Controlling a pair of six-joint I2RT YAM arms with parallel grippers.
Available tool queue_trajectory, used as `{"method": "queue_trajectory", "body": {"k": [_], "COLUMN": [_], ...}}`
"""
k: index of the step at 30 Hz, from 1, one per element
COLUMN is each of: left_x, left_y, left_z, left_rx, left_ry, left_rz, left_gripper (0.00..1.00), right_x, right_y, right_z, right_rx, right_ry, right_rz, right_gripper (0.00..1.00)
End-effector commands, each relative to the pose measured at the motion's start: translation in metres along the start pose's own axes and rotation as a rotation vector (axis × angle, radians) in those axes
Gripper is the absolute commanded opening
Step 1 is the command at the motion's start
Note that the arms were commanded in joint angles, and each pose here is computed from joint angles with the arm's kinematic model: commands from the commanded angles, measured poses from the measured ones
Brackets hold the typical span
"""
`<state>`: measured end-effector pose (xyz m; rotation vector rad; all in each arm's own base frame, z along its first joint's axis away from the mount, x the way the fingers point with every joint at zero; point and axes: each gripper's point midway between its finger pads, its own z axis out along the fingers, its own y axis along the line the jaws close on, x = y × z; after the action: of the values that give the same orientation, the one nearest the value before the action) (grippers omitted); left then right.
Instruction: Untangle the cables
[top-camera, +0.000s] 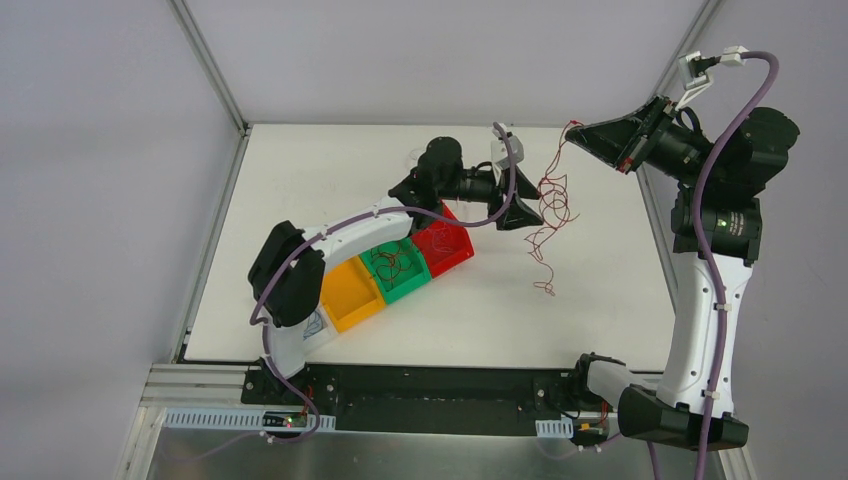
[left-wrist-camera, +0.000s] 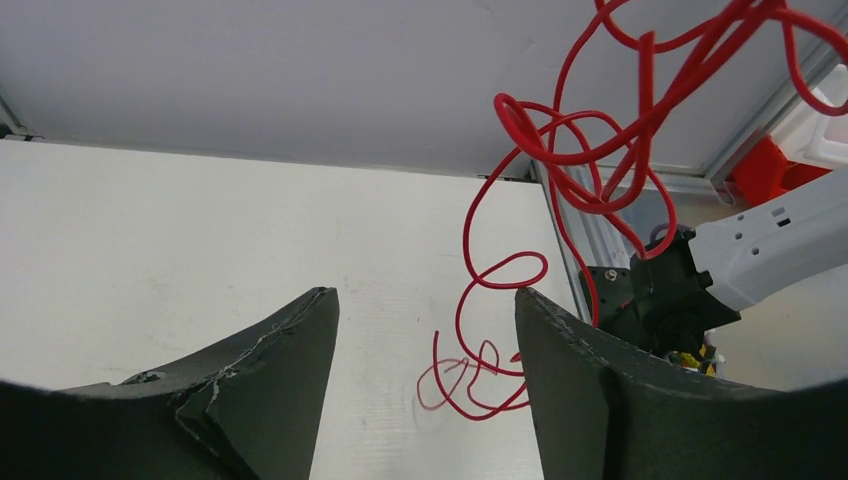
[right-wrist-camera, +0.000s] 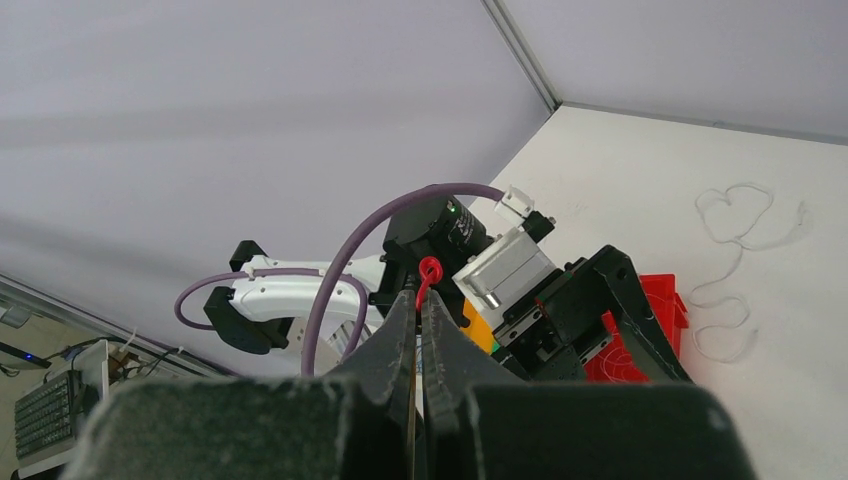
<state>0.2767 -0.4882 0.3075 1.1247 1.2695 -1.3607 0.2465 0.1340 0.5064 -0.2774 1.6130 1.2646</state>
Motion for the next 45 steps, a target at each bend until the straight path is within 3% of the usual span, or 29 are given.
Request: {"method": "queue_trajectory", "body": {"k": [1,5,8,17,27,31,33,36,37,38,39,45], "left_x": [-0.021,-0.021,-0.018,-0.007,0.010,-0.007,-0.022,-0.040,-0.039,-0.037,-0.029,0.071], "left_y": [-0.014,-0.015,-0.017,-0.014,-0.013,-0.006,0.001,0.011,0.017,0.023,0.030,0.075], "left_z": [0.008,0.007,0.004,-0.006,-0.005,0.000,0.004,0.007,0.008,0.008,0.007,-0.025], "left_rx": [0.071,0.079,0.090,0.084,0.088,0.041,-0.002,-0.056,-0.085,-0.116,-0.146,-0.317], "left_ry": [-0.038,-0.035,-0.019,0.028,0.077,0.023,-0.022,-0.070,-0.070,-0.064,-0.039,0.140], "left_rz": [0.029,0.030,0.044,0.079,0.037,0.023,0.010,0.014,0.010,0.004,0.000,-0.177], "left_gripper": [0.64,0.49,0.44,0.65,0.73,0.71,0.66,0.45,0.32,0.11,0.00,0.00], "right_x": [-0.003,-0.001,-0.001,-0.001,-0.006,-0.002,0.000,0.001,0.000,-0.002,-0.006,-0.056], "right_y": [0.010,0.011,0.013,0.011,0.009,0.006,0.004,0.004,0.005,0.006,0.008,0.017], "right_z": [-0.001,-0.002,-0.002,-0.002,0.001,0.002,0.002,0.002,0.002,0.002,0.002,-0.007], "right_rx": [-0.015,-0.015,-0.017,-0.015,-0.011,-0.011,-0.009,-0.007,-0.007,-0.007,-0.006,0.057], "right_ry": [-0.014,-0.009,-0.006,-0.006,-0.014,-0.007,-0.002,0.000,-0.003,-0.007,-0.013,-0.123], "right_rz": [-0.048,-0.050,-0.050,-0.044,-0.040,-0.028,-0.018,-0.013,-0.017,-0.024,-0.035,-0.154], "right_gripper": [0.00,0.00,0.00,0.00,0.00,0.00,0.00,0.00,0.00,0.00,0.00,0.00]}}
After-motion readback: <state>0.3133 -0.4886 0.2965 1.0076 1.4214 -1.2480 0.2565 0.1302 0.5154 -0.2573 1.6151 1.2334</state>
